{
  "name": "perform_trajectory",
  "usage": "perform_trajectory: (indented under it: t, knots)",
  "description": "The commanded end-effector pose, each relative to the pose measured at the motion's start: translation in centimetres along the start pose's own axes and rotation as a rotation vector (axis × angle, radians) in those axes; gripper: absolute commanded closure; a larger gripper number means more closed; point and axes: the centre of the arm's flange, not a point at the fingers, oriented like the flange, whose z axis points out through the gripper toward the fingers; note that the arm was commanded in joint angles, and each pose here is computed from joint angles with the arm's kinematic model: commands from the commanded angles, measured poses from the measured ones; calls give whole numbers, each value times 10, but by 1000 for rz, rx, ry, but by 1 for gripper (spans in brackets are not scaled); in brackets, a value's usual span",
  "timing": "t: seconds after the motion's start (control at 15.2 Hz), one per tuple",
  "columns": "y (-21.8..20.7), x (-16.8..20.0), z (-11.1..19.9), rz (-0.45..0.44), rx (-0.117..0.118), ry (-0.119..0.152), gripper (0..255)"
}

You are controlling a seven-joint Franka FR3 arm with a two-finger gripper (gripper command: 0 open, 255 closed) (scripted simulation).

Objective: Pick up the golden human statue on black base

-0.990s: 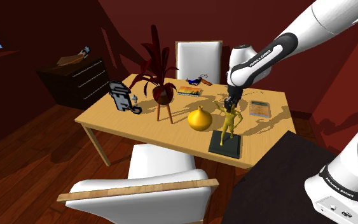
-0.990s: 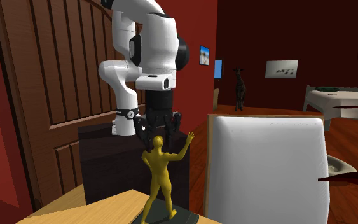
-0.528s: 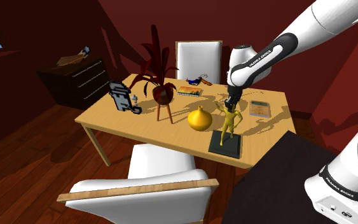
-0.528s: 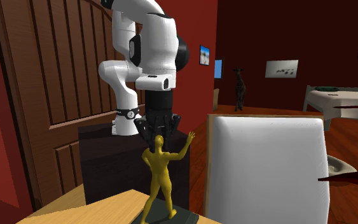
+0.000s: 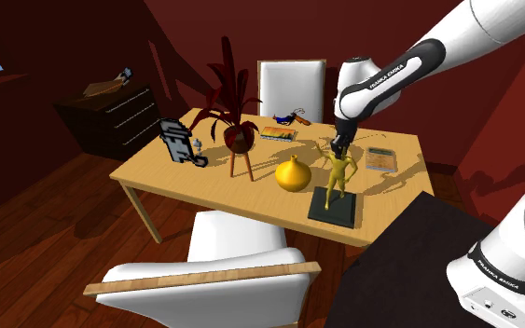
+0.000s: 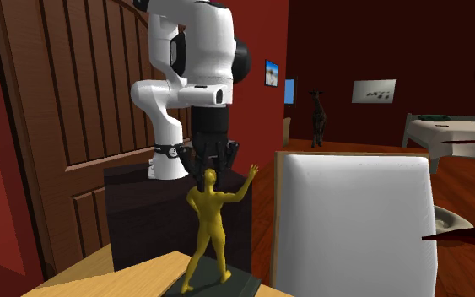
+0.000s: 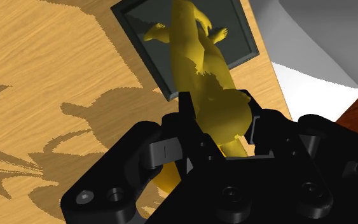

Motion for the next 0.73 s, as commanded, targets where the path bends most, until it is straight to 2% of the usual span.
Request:
perform_trajectory:
  t: [0.0, 0.53, 0.66]
  knots:
    - [-2, 0, -11, 0, 0, 1, 255]
    - [-1, -1, -54, 0, 0, 1, 255]
    - [-1, -1, -54, 0, 0, 1, 255]
